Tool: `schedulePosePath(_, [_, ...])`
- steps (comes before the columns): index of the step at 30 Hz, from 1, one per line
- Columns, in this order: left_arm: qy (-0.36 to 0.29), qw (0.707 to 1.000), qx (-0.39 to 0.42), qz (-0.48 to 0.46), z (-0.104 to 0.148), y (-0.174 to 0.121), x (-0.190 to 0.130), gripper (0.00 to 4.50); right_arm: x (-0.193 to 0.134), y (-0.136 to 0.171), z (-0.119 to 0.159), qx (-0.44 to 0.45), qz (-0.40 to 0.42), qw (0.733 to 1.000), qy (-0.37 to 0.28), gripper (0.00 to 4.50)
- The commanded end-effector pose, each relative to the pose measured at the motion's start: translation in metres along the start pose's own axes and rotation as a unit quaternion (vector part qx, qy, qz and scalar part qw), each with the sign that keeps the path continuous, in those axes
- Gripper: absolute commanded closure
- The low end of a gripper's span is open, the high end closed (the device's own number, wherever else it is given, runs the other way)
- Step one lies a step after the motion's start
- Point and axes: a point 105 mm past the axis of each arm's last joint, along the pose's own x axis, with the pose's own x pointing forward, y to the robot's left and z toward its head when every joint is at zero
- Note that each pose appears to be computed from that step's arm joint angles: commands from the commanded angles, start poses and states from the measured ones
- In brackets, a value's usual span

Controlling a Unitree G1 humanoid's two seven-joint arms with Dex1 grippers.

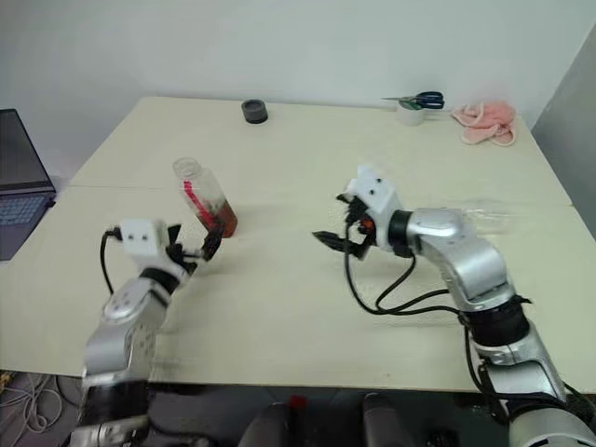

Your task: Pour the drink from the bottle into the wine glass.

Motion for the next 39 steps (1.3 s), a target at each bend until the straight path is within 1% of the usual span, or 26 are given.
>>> schedulePosePath(1, [-0.035,0.999,0.012,-0.039,0.019,-0.011,-0.025,0.04,-0.025,-0.010,-0.001,0.042,-0.026,0.998,-0.027,0.00])
schedulePosePath(3, [-0.022,0.993,0.041,-0.107,0.014,-0.033,-0.033,0.04,-0.034,-0.019,-0.012,0.081,-0.058,0.994,-0.032,0.00])
schedulePosePath(5, [-0.008,0.979,0.061,-0.196,0.013,-0.065,-0.030,0.04,-0.041,-0.033,-0.027,0.149,-0.118,0.980,-0.061,0.00])
schedulePosePath(6, [-0.005,0.968,0.078,-0.240,0.016,-0.080,-0.026,0.04,-0.044,-0.041,-0.033,0.181,-0.149,0.968,-0.084,0.00])
schedulePosePath(7, [-0.003,0.959,0.091,-0.267,0.017,-0.090,-0.023,0.04,-0.047,-0.045,-0.037,0.203,-0.170,0.959,-0.100,0.00])
schedulePosePath(8, [-0.007,0.950,0.096,-0.297,0.023,-0.101,-0.017,0.04,-0.049,-0.048,-0.042,0.241,-0.188,0.944,-0.121,0.00])
schedulePosePath(11, [-0.022,0.929,0.118,-0.349,0.037,-0.124,-0.003,0.04,-0.049,-0.052,-0.052,0.329,-0.218,0.904,-0.162,0.00])
schedulePosePath(14, [-0.041,0.915,0.142,-0.376,0.048,-0.137,0.006,0.04,-0.048,-0.059,-0.060,0.426,-0.246,0.845,-0.210,0.00])
schedulePosePath(16, [-0.045,0.908,0.147,-0.390,0.052,-0.142,0.007,0.04,-0.045,-0.063,-0.061,0.461,-0.254,0.819,-0.226,0.00])
schedulePosePath(18, [-0.046,0.901,0.153,-0.403,0.053,-0.146,0.007,0.04,-0.040,-0.072,-0.063,0.501,-0.266,0.786,-0.246,0.00])
schedulePosePath(19, [-0.046,0.900,0.156,-0.405,0.053,-0.147,0.007,0.04,-0.037,-0.077,-0.065,0.513,-0.274,0.774,-0.249,0.00])
schedulePosePath(21, [-0.046,0.898,0.161,-0.407,0.053,-0.147,0.008,0.04,-0.031,-0.086,-0.067,0.528,-0.284,0.760,-0.251,0.00])
schedulePosePath(26, [-0.051,0.899,0.166,-0.402,0.055,-0.148,0.010,0.04,-0.016,-0.103,-0.071,0.563,-0.290,0.731,-0.254,0.00])
schedulePosePath(29, [-0.052,0.901,0.168,-0.396,0.055,-0.147,0.010,0.04,-0.008,-0.107,-0.076,0.567,-0.295,0.730,-0.241,0.00])
schedulePosePath(33, [-0.053,0.907,0.179,-0.378,0.053,-0.142,0.011,0.04,-0.011,-0.117,-0.081,0.586,-0.308,0.705,-0.255,0.00])
schedulePosePath(35, [-0.052,0.908,0.179,-0.376,0.052,-0.141,0.011,0.04,-0.013,-0.123,-0.089,0.589,-0.327,0.696,-0.249,0.00])
schedulePosePath(37, [-0.052,0.908,0.180,-0.375,0.051,-0.141,0.010,0.04,-0.016,-0.129,-0.095,0.598,-0.342,0.680,-0.252,0.00])
schedulePosePath(39, [-0.052,0.909,0.180,-0.372,0.052,-0.140,0.011,0.04,-0.016,-0.133,-0.094,0.604,-0.339,0.670,-0.267,0.00])
